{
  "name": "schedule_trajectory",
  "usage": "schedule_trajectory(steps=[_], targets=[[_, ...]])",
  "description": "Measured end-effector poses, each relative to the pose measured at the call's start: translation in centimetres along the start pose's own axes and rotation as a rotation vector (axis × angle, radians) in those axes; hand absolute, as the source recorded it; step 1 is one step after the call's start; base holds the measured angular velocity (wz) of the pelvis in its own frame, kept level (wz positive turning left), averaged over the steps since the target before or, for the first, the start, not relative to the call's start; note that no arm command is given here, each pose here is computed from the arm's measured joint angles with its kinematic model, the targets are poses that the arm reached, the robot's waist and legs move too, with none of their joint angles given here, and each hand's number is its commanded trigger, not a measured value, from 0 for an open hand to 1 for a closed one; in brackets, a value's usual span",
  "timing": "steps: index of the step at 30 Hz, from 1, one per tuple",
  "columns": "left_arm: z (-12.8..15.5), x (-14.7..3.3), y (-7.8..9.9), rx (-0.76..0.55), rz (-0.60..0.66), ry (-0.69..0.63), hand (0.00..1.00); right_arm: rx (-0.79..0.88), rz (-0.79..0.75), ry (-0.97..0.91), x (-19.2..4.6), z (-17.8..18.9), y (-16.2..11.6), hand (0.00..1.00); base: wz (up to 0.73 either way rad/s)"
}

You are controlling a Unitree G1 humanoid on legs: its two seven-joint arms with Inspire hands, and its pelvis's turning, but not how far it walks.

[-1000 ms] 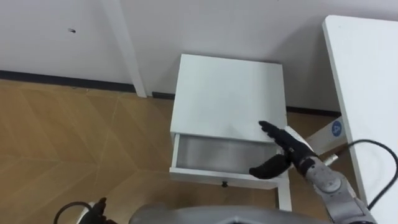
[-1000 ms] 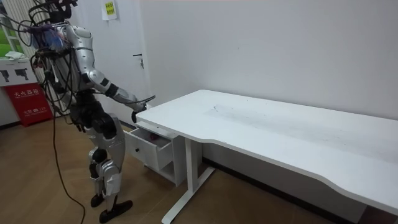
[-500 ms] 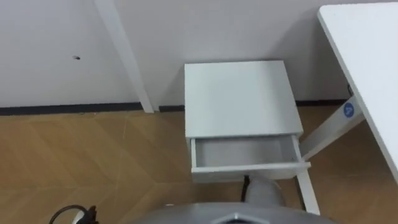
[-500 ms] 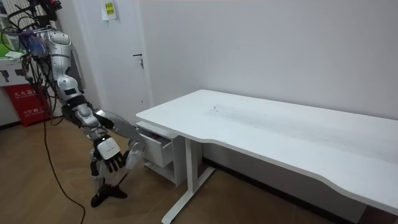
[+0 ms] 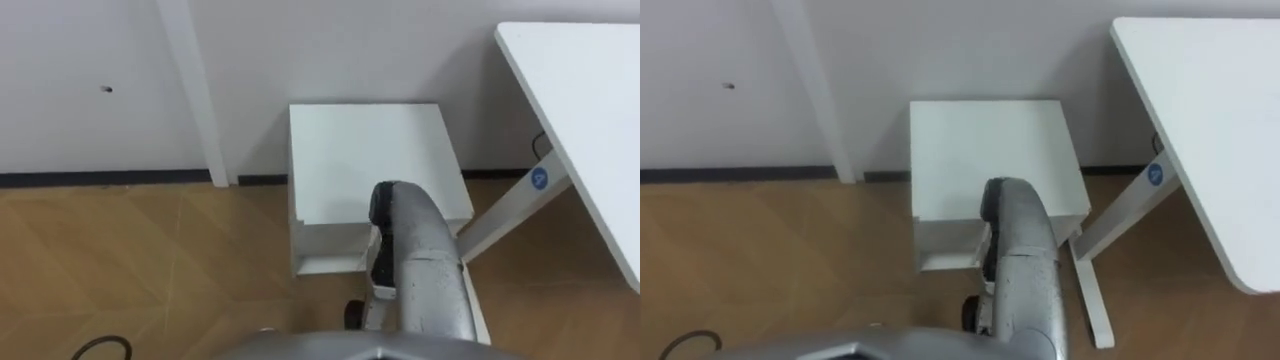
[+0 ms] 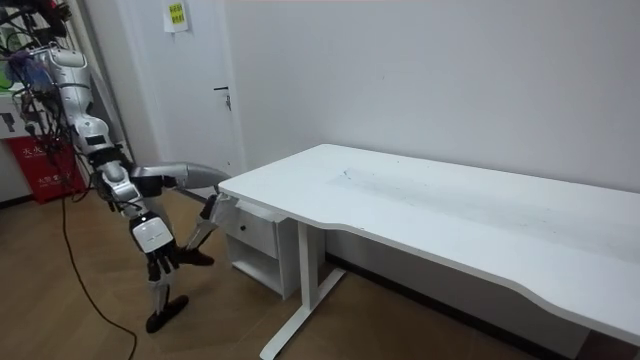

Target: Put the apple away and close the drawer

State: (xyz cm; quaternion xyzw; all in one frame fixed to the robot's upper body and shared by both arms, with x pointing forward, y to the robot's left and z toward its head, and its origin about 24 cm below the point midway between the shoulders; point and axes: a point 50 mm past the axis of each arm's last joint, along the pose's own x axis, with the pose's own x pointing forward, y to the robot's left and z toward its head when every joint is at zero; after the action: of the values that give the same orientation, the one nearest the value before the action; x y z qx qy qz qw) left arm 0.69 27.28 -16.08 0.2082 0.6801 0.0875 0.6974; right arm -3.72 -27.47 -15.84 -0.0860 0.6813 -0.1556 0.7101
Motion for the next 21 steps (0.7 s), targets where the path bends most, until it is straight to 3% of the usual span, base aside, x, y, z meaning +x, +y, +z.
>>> schedule_trajectory(steps=[5,8,14,21], targets=[[-2.5,-0.3,-1.1,-0.002,-0.027,0.061,0.00,0.012,-0.003,0.047,0.1,0.1,-0.1,0.00,-0.14],[-1.1,0.0,0.5,-0.015,0.022,0.006,0.00,-0.008,0.010,0.080,0.0,-0.4,0.4,0.00,0.08],[-1.3,-0.2,0.1,-0.036,0.043,-0.022,0.00,-0.006,0.018,0.096,-0.1,-1.1,0.4,0.00,0.03],[0.4,-0.2,0.3,-0.075,0.070,-0.107,0.00,0.012,-0.016,-0.051,0.3,3.7,0.3,0.00,-0.08]])
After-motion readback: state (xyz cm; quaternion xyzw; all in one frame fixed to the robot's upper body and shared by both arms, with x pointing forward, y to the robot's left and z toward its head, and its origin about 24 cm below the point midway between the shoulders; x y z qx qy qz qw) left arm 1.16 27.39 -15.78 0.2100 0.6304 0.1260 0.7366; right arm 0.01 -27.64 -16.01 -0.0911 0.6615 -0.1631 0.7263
